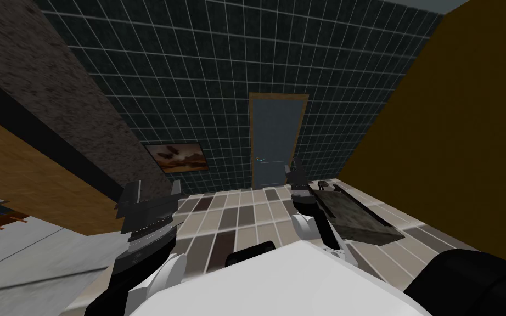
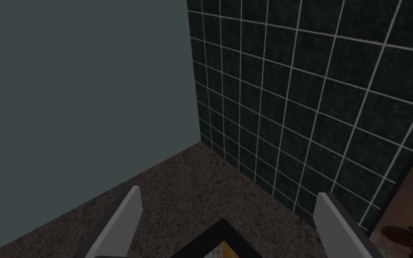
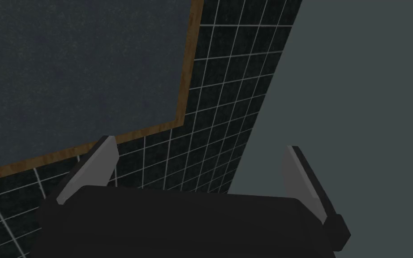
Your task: Pull the door open
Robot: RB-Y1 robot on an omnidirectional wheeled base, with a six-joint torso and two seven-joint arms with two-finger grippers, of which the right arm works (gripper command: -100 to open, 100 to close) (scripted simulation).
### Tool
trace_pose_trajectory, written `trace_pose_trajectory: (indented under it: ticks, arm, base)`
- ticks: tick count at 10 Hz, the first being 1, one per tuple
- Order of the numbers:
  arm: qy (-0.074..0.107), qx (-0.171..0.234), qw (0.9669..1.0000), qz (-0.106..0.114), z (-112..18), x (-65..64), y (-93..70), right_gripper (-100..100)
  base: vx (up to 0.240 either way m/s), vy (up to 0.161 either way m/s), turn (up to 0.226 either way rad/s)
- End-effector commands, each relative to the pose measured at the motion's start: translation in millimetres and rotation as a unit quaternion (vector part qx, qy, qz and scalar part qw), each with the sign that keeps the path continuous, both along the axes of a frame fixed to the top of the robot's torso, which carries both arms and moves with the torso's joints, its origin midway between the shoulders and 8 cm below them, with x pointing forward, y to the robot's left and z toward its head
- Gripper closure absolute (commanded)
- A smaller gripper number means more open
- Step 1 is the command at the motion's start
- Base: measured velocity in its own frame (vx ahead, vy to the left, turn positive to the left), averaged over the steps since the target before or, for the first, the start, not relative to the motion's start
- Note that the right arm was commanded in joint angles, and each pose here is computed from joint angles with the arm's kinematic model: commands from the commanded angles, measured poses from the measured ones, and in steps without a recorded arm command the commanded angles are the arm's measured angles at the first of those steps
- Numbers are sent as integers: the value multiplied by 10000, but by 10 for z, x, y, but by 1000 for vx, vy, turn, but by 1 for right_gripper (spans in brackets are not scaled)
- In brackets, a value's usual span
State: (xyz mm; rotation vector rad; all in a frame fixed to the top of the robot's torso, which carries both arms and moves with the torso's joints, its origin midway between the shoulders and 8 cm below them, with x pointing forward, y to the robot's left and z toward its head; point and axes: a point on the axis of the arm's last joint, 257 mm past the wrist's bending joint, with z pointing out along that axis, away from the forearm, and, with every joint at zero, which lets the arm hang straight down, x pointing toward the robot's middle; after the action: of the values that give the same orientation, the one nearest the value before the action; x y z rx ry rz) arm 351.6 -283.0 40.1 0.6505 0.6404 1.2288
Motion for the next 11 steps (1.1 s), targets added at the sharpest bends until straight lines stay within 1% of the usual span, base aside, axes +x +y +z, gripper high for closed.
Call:
trace_pose_trajectory:
  ticks: [1,2,5,6,7,8,10,11]
  arm:
    - [113,9,9999,35,-122,60,-12,-100]
    - [142,12,9999,43,-153,74,-16,-100]
    - [405,47,9991,105,-443,198,-56,-100]
    - [455,55,9989,115,-500,219,-65,-100]
    - [557,72,9983,133,-615,260,-85,-100]
    - [608,80,9980,141,-672,280,-95,-100]
    - [839,124,9963,169,-936,359,-148,-100]
    - [897,135,9957,175,-1003,377,-163,-100]
  base:
    - [110,77,23]
    - [194,5,27]
    - [201,-14,39]
    - [164,-25,30]
    - [158,-1,36]
    - [142,2,28]
    - [153,-11,44]
    - [180,-6,46]
